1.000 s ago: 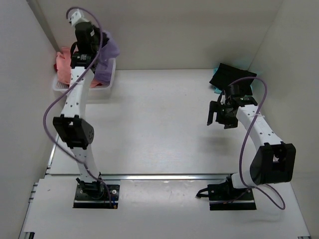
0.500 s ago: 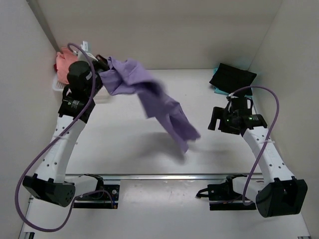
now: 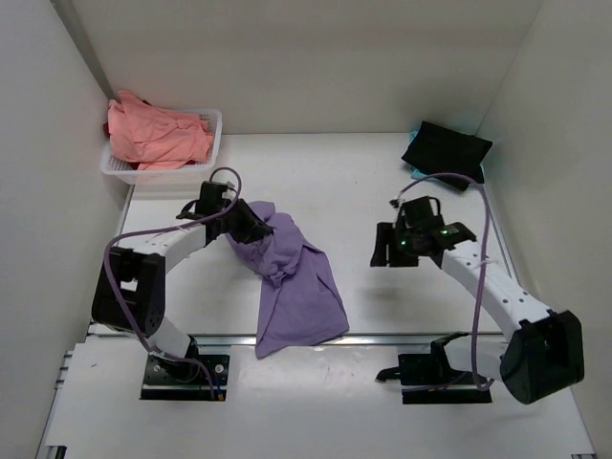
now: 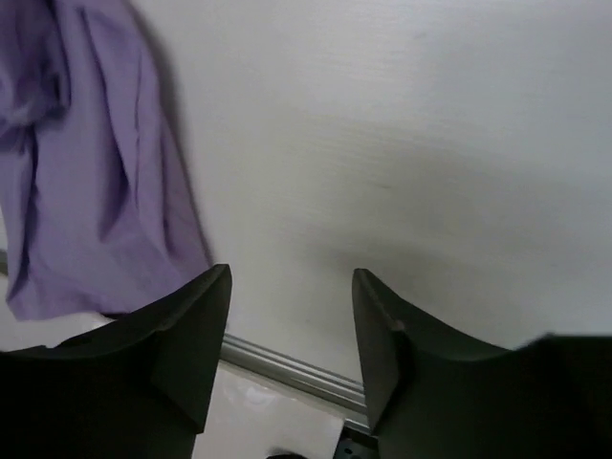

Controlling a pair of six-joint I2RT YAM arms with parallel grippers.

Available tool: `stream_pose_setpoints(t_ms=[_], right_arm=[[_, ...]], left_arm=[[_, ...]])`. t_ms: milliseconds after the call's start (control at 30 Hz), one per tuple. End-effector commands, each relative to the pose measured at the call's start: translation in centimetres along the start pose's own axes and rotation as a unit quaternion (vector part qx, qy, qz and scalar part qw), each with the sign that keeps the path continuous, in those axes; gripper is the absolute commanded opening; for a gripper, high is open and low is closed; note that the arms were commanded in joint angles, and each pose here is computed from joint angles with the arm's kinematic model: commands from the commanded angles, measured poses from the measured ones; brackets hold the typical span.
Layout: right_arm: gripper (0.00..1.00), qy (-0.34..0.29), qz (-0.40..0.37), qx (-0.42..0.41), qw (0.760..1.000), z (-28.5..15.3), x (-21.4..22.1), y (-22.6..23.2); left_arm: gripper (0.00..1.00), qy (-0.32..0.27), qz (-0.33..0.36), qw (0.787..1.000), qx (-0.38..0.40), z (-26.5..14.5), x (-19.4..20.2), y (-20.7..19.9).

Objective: Fold and stack the t-shirts
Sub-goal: Move the tshirt to the center of the board, then flatten out the tshirt

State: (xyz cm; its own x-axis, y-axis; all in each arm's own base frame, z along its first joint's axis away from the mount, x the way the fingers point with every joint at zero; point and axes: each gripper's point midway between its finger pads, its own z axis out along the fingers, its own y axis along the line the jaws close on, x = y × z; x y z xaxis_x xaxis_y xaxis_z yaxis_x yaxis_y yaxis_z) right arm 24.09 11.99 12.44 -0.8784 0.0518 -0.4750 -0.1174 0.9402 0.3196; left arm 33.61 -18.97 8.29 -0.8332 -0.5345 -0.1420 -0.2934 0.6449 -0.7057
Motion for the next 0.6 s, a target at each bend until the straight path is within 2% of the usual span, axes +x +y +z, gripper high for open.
stream_pose_setpoints(t_ms=[0,67,100,133,167,267,400,567], right_arm=[[0.49,0.029,-0.021,-0.076,0.996,2.4,2.0,4.5],[0.28,0.053,-0.038,-0.11,0.992,3.7,3.9,7.1],[0.26,0.059,-0.047,-0.127,0.989,3.7,4.5,8.4],[0.27,0.075,-0.047,-0.133,0.987,4.5,5.3,8.8],[0.33,0.092,-0.054,-0.14,0.984,4.8,6.2,9.5],[0.41,0.107,-0.075,-0.15,0.98,5.3,7.7,10.8],[0.47,0.118,-0.089,-0.163,0.975,5.2,9.7,11.9],[0.49,0.15,-0.092,-0.168,0.97,5.5,12.1,12.3]], left_arm=[[0.36,-0.045,0.042,0.995,0.076,-3.6,-2.4,-3.8],[0.37,-0.046,0.055,0.995,0.072,-4.4,-2.3,-3.6],[0.39,-0.038,0.059,0.995,0.065,-4.9,-1.5,-3.4],[0.42,-0.035,0.06,0.996,0.053,-4.9,-1.1,-2.7],[0.47,-0.03,0.07,0.996,0.049,-5.1,-0.2,-2.4],[0.52,-0.017,0.075,0.996,0.042,-5.6,2.4,-1.2],[0.54,-0.017,0.084,0.996,0.032,-6.5,4.7,0.1],[0.57,-0.014,0.076,0.997,-0.009,-5.8,5.8,3.4]])
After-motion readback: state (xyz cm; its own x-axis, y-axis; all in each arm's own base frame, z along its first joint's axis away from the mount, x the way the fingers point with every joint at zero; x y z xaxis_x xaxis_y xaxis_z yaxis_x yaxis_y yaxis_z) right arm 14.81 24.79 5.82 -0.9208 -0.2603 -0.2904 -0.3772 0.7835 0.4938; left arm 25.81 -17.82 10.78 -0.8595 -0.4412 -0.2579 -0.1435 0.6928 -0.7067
